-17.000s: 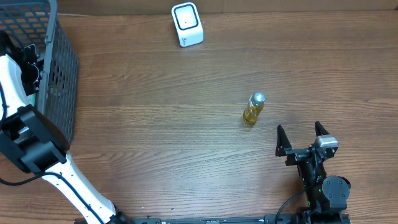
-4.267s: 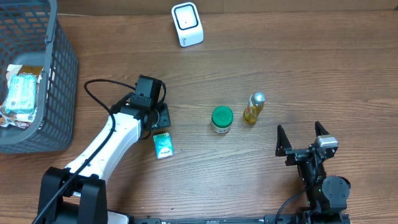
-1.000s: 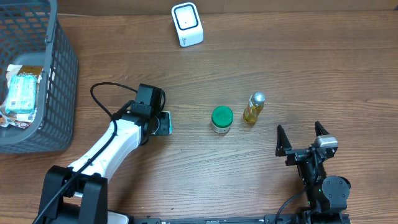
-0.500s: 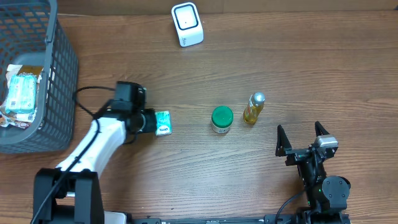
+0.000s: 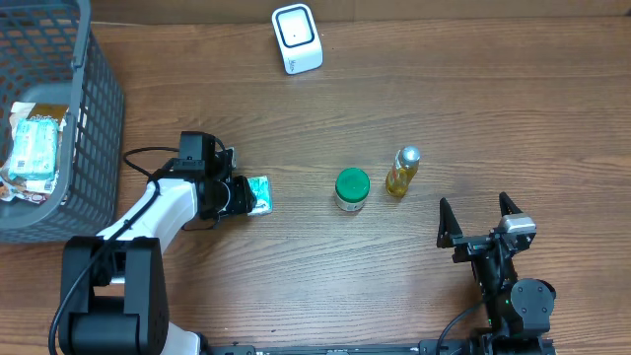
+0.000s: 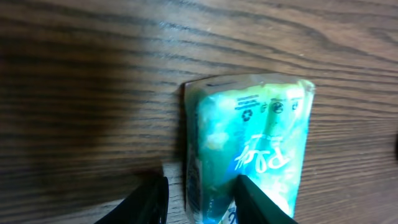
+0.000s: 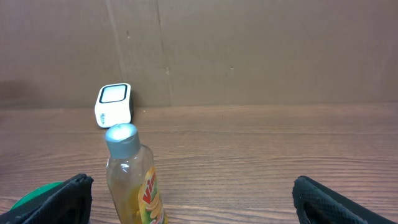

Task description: Scan the item barcode

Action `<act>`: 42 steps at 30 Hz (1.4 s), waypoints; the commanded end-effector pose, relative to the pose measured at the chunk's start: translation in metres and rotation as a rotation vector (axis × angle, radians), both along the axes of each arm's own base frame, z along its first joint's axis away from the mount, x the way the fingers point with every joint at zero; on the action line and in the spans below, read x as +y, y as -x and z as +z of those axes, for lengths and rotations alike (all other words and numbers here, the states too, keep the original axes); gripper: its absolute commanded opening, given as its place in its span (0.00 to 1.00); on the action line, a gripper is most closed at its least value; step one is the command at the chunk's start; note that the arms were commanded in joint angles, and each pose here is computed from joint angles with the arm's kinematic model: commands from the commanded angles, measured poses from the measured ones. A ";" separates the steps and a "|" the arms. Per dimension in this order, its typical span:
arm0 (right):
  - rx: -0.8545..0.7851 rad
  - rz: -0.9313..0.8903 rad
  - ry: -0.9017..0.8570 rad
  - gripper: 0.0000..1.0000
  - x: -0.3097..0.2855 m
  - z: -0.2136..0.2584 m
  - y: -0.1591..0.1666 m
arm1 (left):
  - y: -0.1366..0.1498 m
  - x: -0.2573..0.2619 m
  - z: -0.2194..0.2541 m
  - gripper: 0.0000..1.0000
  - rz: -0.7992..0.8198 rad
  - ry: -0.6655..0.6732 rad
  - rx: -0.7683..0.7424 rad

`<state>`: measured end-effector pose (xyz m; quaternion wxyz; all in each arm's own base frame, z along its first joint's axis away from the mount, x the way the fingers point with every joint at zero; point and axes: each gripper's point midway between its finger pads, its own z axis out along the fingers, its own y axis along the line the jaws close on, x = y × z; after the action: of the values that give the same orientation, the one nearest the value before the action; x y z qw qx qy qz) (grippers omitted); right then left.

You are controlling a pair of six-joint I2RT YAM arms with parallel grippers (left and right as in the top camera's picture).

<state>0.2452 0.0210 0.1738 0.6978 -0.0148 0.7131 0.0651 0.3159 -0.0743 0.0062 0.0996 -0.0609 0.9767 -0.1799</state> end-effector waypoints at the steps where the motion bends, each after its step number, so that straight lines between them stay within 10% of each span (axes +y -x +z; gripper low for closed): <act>1: 0.000 -0.009 -0.002 1.00 -0.002 -0.003 0.000 | -0.005 -0.006 0.002 0.39 -0.049 0.041 -0.022; 17: 0.000 -0.009 -0.002 1.00 -0.002 -0.003 0.000 | -0.010 -0.003 -0.009 0.38 -0.054 0.012 -0.024; 22: 0.000 -0.009 -0.002 1.00 -0.002 -0.003 0.000 | -0.010 -0.003 -0.021 0.04 -0.052 0.010 -0.002; 33: 0.000 -0.009 -0.002 1.00 -0.002 -0.003 0.000 | -0.059 0.021 0.069 0.04 -0.041 -0.283 -0.058; 42: 0.000 -0.009 -0.002 1.00 -0.002 -0.003 0.000 | -0.057 0.000 0.110 0.04 -0.101 -0.792 -0.176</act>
<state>0.2452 0.0210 0.1738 0.6979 -0.0151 0.7131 0.0648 0.3698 -0.0868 0.0998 0.1501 0.0481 0.9850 0.0710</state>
